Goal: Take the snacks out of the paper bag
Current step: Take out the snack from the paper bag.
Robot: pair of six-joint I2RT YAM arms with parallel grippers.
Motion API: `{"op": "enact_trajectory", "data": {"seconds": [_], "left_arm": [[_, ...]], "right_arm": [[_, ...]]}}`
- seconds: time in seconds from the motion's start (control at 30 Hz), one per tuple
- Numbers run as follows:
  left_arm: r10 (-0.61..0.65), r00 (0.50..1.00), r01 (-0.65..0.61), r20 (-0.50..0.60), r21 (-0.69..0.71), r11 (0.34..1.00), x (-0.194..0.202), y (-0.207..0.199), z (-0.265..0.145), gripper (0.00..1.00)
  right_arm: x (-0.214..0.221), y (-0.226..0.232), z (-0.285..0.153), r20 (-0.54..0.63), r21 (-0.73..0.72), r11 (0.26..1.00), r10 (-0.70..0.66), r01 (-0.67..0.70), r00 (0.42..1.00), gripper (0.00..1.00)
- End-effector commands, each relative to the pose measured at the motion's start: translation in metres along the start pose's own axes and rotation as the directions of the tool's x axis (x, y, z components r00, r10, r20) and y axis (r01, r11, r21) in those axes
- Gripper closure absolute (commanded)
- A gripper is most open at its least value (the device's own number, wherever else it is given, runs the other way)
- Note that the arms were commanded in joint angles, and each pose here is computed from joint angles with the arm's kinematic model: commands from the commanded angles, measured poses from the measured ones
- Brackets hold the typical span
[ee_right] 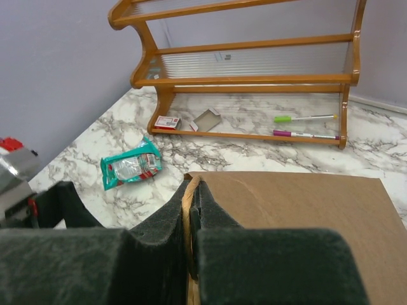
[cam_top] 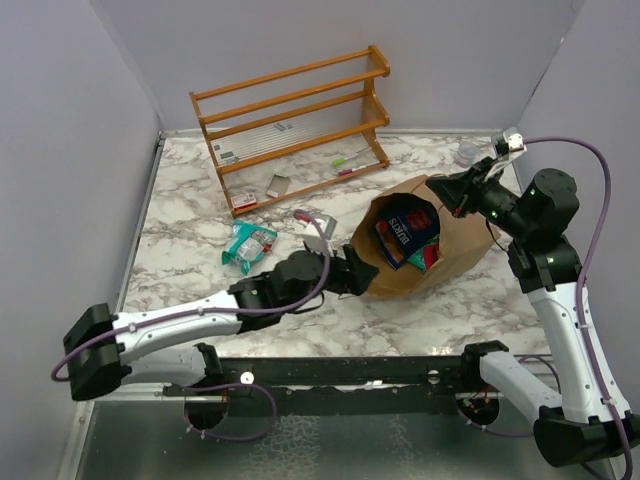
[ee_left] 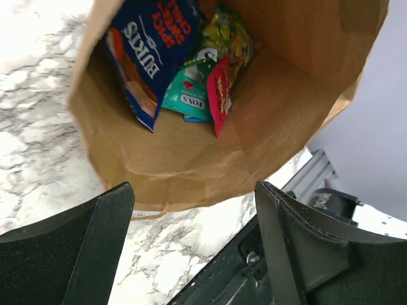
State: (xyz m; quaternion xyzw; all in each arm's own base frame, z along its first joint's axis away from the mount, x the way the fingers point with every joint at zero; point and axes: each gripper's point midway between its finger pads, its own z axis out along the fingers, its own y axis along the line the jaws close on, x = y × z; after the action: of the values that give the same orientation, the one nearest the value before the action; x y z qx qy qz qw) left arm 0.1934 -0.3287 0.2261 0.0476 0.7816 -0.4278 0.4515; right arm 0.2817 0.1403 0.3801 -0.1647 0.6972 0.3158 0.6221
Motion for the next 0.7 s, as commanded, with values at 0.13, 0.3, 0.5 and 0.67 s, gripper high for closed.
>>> {"op": "enact_trajectory", "data": {"seconds": [0.13, 0.3, 0.5, 0.67], "left_arm": [[0.143, 0.99, -0.139, -0.003, -0.27, 0.953, 0.023, -0.009, 0.058, 0.24], [0.198, 0.98, -0.196, -0.035, -0.371, 0.908, 0.043, 0.004, 0.088, 0.22], [0.251, 0.962, -0.271, -0.104, -0.379, 0.885, 0.068, 0.009, 0.12, 0.27], [0.224, 0.967, -0.255, -0.122, -0.419, 0.871, 0.078, 0.028, 0.133, 0.31]], "right_arm": [[-0.015, 0.004, -0.002, 0.045, 0.002, 1.0, -0.022, 0.022, 0.999, 0.98], [-0.015, 0.004, -0.002, 0.047, -0.001, 1.0, -0.024, 0.024, 0.999, 0.98], [-0.015, 0.005, -0.003, 0.047, -0.005, 1.0, -0.023, 0.023, 0.999, 0.98], [-0.015, 0.005, -0.003, 0.048, -0.005, 1.0, -0.024, 0.024, 0.999, 0.98]]}}
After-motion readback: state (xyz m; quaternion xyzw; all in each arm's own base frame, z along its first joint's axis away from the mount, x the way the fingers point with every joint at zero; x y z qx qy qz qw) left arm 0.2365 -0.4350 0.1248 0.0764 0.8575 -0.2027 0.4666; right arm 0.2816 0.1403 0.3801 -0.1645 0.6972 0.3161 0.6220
